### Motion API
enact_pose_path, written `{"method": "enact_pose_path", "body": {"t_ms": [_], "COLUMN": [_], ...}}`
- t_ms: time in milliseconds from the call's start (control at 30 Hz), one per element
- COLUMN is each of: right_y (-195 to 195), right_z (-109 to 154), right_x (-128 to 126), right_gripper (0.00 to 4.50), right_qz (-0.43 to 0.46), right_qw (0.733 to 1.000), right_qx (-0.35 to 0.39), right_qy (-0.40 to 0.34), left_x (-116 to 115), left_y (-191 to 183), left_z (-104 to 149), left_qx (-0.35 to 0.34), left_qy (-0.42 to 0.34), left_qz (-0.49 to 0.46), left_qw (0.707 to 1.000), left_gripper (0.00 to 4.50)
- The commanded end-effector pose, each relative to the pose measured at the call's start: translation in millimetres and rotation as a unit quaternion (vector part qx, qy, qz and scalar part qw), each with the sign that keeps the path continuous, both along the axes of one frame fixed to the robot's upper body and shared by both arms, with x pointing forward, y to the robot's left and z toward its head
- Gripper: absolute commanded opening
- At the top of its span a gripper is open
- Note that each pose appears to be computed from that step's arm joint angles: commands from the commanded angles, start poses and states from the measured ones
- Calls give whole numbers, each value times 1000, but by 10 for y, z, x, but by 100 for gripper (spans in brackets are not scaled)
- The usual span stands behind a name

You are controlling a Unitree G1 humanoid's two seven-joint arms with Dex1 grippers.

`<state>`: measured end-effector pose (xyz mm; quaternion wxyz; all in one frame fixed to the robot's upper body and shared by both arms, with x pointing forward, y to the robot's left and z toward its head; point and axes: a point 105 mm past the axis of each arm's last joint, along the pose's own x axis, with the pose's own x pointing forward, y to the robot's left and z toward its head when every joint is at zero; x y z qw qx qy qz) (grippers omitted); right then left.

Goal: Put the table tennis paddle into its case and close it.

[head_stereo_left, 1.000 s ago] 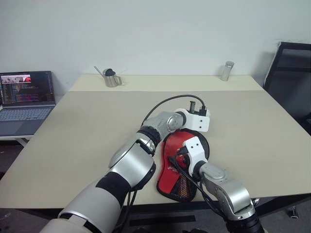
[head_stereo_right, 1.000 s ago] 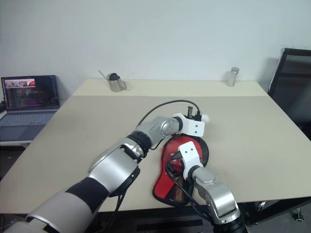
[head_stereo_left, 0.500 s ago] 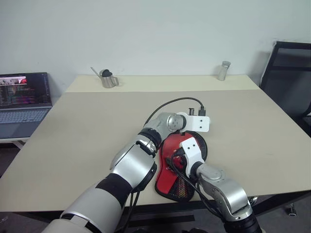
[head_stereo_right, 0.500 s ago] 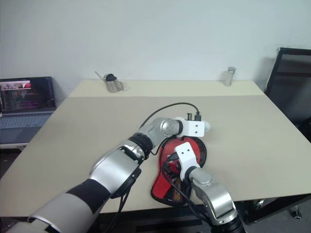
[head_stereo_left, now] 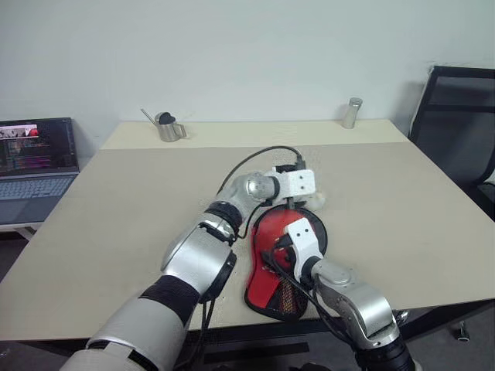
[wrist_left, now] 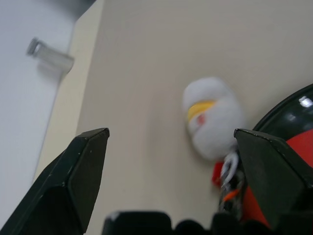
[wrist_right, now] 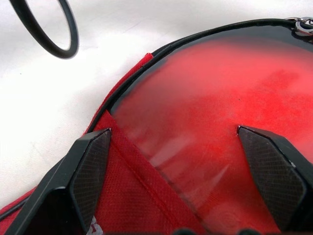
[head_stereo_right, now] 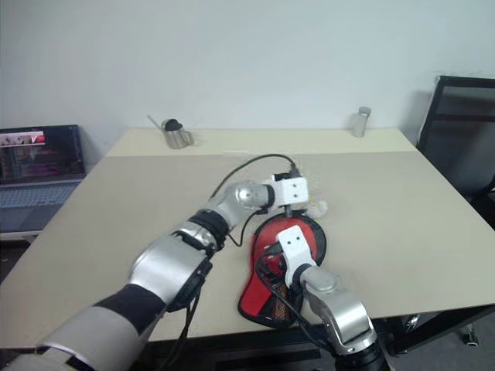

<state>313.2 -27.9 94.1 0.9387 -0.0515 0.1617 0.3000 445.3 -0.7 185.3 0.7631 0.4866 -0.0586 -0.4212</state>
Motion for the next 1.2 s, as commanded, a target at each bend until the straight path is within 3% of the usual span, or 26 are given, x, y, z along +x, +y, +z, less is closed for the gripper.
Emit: {"method": "enact_pose_path", "body": {"t_ms": [33,233,400,500,733,1167,1200], "right_y": [10,-39,-247,-545,-1273,-1096,-1098], "right_z": [-78,463,906,1076,842,295,278], "right_x": [-114,-115,-161,-54,593,881,888], "right_gripper": [450,450,450,450,450,450,431], "right_qz": [33,74,125,111,-47,-14,-14], "right_qw": [998,995,986,987,997,998,998], "right_qx": [17,71,106,104,24,46,43], "right_qy": [45,-2,-40,-58,-54,34,35], "left_x": [73,108,-58,-211,-754,-1052,-1061], "left_y": [225,933,1366,1592,1723,1750,1753], "left_z": [186,260,114,-9,-110,94,96], "left_qx": [-55,-198,-291,-318,-323,-292,-290], "left_qy": [-2,76,151,182,252,258,260], "left_qz": [24,64,40,24,-27,-29,-29], "left_qw": [998,975,944,930,912,921,921], "left_gripper": [449,449,449,449,449,449,450]}}
